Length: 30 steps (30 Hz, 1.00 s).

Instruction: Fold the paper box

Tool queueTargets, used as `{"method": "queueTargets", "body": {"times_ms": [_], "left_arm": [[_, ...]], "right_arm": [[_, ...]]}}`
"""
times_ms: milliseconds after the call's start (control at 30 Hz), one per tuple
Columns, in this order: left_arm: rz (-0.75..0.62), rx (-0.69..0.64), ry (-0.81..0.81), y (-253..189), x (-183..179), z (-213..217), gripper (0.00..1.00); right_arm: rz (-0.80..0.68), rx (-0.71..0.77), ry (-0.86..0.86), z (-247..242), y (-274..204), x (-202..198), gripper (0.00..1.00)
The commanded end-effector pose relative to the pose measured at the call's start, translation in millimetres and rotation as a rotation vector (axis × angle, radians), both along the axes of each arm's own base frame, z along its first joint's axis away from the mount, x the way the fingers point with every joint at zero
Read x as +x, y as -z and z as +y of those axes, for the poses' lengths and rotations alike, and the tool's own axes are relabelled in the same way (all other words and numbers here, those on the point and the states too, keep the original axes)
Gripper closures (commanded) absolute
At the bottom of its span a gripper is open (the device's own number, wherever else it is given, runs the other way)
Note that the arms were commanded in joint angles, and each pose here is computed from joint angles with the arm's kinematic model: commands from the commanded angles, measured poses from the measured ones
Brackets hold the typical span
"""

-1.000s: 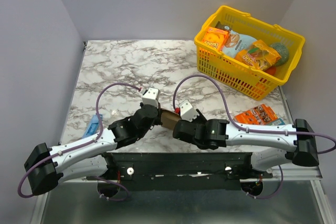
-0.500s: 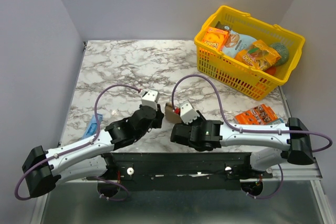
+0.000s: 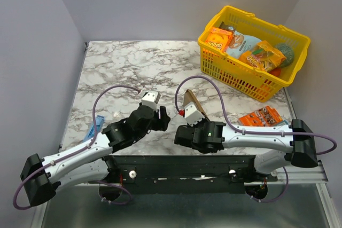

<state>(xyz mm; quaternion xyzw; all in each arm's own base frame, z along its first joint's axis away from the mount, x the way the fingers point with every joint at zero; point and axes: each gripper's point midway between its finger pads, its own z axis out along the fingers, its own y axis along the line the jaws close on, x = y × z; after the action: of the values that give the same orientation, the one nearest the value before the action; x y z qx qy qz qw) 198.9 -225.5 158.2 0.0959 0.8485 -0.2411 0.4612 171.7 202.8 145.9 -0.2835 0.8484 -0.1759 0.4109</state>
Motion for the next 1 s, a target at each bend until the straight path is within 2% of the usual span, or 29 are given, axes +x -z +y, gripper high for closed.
{"method": "queueTargets", "body": {"times_ms": [0, 67, 167, 267, 467, 633, 967], "left_arm": [[-0.011, -0.111, 0.021, -25.5, 33.0, -18.1, 0.25], [-0.018, -0.188, 0.021, -40.1, 50.5, -25.1, 0.16], [-0.041, -0.296, 0.026, -65.0, 77.3, -25.8, 0.12], [-0.046, -0.306, 0.042, -70.2, 98.7, -37.9, 0.09], [-0.03, -0.377, 0.145, -81.1, 117.3, -73.8, 0.05], [0.014, -0.381, 0.195, -67.2, 125.8, -91.2, 0.06], [0.061, -0.322, 0.194, -28.3, 136.7, -97.1, 0.18]], "right_arm": [[0.029, -0.037, -0.006, -8.4, 11.9, -4.8, 0.61], [0.028, -0.009, -0.011, -6.7, 9.3, -5.1, 0.61], [0.032, 0.013, -0.029, -5.3, 9.3, -5.9, 0.61], [0.034, 0.028, -0.034, -4.8, 8.1, -6.0, 0.61], [0.042, 0.009, -0.04, -2.2, 11.3, -6.3, 0.61], [0.049, -0.003, -0.042, -1.3, 14.0, -6.7, 0.61], [0.063, -0.002, -0.038, -0.4, 16.4, -8.4, 0.61]]}}
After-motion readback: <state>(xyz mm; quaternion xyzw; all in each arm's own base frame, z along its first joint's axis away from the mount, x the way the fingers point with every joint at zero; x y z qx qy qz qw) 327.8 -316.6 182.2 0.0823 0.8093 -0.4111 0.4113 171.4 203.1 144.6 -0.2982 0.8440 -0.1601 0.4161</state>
